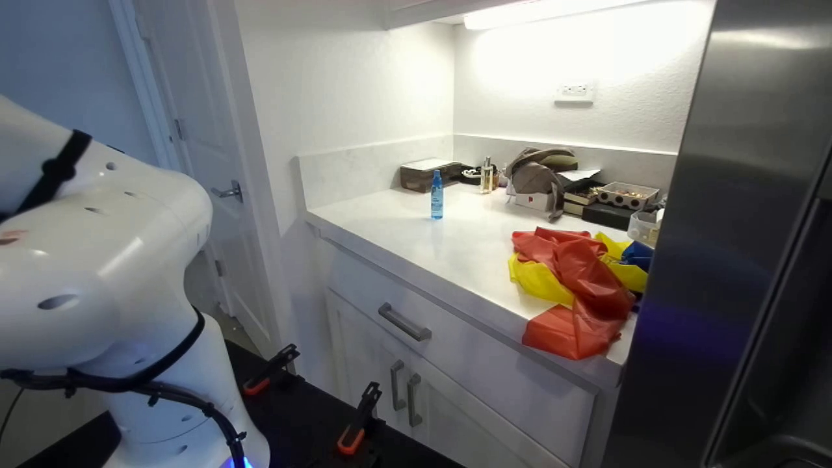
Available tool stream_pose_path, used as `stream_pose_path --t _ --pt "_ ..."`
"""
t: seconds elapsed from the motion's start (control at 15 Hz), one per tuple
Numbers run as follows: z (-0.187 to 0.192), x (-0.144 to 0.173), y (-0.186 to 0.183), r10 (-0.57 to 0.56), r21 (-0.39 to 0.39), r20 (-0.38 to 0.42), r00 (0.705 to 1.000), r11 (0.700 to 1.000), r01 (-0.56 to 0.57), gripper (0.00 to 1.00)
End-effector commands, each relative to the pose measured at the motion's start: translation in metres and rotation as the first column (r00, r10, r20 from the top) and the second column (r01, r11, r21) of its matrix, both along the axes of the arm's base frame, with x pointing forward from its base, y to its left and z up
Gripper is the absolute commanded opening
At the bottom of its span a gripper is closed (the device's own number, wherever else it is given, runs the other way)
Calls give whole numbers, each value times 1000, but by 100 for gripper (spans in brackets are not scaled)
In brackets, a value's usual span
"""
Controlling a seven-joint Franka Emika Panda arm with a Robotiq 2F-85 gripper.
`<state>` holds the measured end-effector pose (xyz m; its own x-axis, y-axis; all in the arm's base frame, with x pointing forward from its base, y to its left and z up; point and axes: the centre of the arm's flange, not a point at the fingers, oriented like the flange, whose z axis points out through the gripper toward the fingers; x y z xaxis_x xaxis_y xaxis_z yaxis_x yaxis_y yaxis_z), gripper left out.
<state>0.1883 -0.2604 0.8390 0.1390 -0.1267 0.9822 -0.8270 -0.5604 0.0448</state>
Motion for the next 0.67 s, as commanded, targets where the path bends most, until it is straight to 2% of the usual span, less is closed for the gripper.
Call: stream_pose_path --t 0.0,0.47,0.53,0.6 --pt "9 6 -9 73 -24 4 997 997 -73 65" --pt "1 16 3 154 -14 -20 988 988 -154 12" --pt "-1 18 7 169 -17 -33 985 985 -169 8" --pt "-4 23 14 191 -20 -42 981 981 -192 14"
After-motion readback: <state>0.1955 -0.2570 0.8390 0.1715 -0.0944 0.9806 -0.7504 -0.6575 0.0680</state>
